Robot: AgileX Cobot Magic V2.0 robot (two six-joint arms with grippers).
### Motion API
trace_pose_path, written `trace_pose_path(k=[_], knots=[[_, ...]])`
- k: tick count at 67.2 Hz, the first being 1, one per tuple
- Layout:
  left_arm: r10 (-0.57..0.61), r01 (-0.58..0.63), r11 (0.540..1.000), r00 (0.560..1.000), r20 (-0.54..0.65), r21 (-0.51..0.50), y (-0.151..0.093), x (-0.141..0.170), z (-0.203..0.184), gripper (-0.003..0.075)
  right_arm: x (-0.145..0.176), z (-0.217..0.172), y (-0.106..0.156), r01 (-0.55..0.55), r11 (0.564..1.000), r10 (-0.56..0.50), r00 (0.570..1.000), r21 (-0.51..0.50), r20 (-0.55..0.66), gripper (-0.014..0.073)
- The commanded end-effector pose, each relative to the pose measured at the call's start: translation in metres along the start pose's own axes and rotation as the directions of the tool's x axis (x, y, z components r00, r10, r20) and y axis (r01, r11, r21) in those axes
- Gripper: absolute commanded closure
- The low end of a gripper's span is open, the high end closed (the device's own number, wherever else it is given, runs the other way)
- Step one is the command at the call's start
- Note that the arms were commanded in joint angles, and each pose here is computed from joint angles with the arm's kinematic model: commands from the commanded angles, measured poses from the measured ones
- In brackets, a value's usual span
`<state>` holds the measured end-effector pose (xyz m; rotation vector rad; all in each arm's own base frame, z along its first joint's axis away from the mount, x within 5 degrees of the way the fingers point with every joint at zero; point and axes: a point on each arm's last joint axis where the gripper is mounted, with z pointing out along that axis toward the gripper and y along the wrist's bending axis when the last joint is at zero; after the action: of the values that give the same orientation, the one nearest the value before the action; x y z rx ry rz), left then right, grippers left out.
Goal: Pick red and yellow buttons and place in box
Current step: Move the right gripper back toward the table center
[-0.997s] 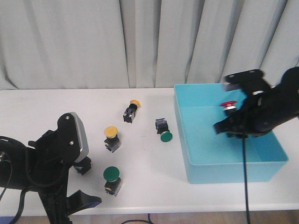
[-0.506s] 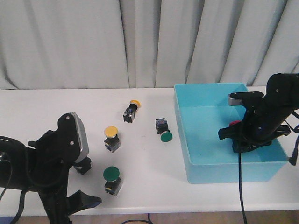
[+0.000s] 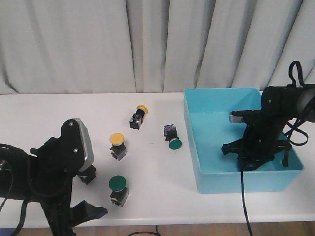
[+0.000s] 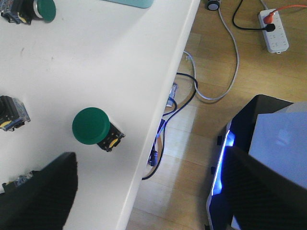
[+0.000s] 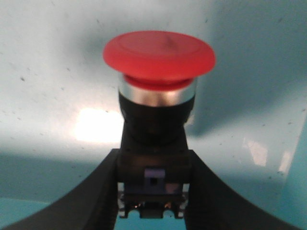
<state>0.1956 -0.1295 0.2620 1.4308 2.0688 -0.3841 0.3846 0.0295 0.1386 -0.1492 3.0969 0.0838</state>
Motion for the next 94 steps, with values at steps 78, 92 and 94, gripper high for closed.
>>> trace_pose_path(k=[78, 92, 94], knots=[[-0.02, 0.023, 0.999, 0.997, 0.071, -0.039, 0.003, -0.012, -0.009, 0.0148, 0.149, -0.2, 0.136, 0.498, 0.867, -0.346, 0.627, -0.018, 0.698, 0.0174], [-0.047, 0.052, 0.997, 0.996, 0.081, -0.055, 0.004, -0.012, -0.009, 0.0151, 0.18, -0.161, 0.135, 0.562, 0.827, -0.404, 0.579, 0.013, 0.708, 0.0174], [-0.099, 0.106, 0.992, 0.99, 0.099, -0.074, 0.007, -0.013, -0.009, 0.0153, 0.181, -0.157, 0.134, 0.56, 0.829, -0.402, 0.585, 0.008, 0.704, 0.0174]])
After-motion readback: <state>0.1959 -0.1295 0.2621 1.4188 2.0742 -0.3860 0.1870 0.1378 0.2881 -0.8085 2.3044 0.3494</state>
